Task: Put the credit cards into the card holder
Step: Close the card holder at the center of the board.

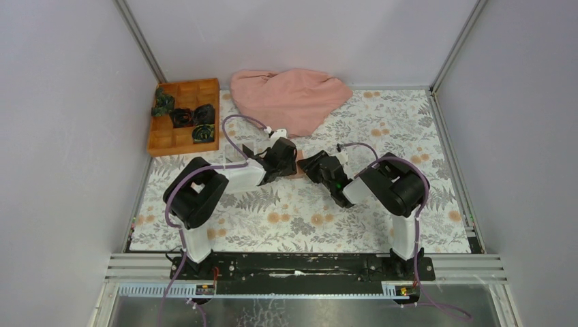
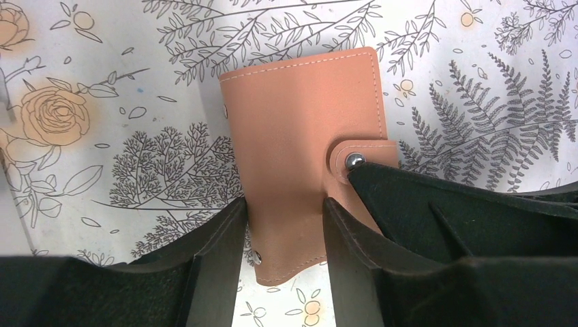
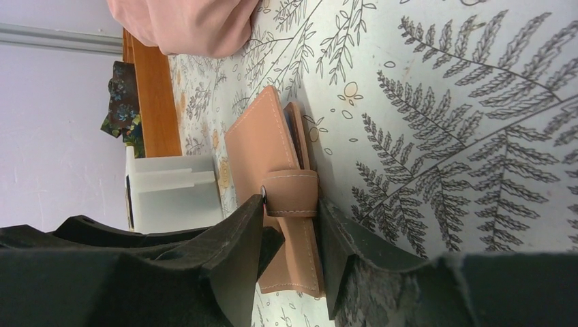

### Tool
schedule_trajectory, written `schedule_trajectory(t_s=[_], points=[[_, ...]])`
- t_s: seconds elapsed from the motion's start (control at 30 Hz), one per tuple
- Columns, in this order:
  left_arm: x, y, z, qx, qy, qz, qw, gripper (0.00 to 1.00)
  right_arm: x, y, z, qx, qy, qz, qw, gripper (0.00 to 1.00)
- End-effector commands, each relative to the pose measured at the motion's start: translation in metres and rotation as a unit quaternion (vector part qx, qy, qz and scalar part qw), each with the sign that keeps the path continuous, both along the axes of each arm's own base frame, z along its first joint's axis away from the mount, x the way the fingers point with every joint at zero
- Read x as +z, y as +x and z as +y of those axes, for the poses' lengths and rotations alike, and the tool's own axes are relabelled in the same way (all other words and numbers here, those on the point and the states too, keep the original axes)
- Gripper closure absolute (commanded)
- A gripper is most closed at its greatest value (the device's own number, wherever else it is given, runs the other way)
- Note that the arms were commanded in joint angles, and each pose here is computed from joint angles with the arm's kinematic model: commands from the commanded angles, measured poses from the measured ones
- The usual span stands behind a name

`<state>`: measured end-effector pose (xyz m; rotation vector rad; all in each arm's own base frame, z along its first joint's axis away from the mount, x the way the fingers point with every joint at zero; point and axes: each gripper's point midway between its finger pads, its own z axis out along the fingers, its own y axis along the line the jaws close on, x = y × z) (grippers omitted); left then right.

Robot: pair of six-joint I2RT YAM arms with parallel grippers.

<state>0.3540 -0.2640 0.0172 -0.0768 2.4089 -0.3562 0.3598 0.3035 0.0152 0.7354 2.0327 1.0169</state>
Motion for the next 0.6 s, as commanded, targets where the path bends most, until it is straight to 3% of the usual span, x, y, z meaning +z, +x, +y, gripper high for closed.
schedule_trajectory(t_s=[0.0,0.57], points=[[-0.063,-0.062,0.013,-0.058,0.059,0.126,0.989,0.5,-0.088,-0.079,0.008,0.121,-0.081,0.158,0.977,0.57],[-0.075,-0.067,0.013,-0.067,0.06,0.141,0.986,0.54,-0.113,-0.084,-0.001,0.148,-0.175,0.185,0.956,0.58]])
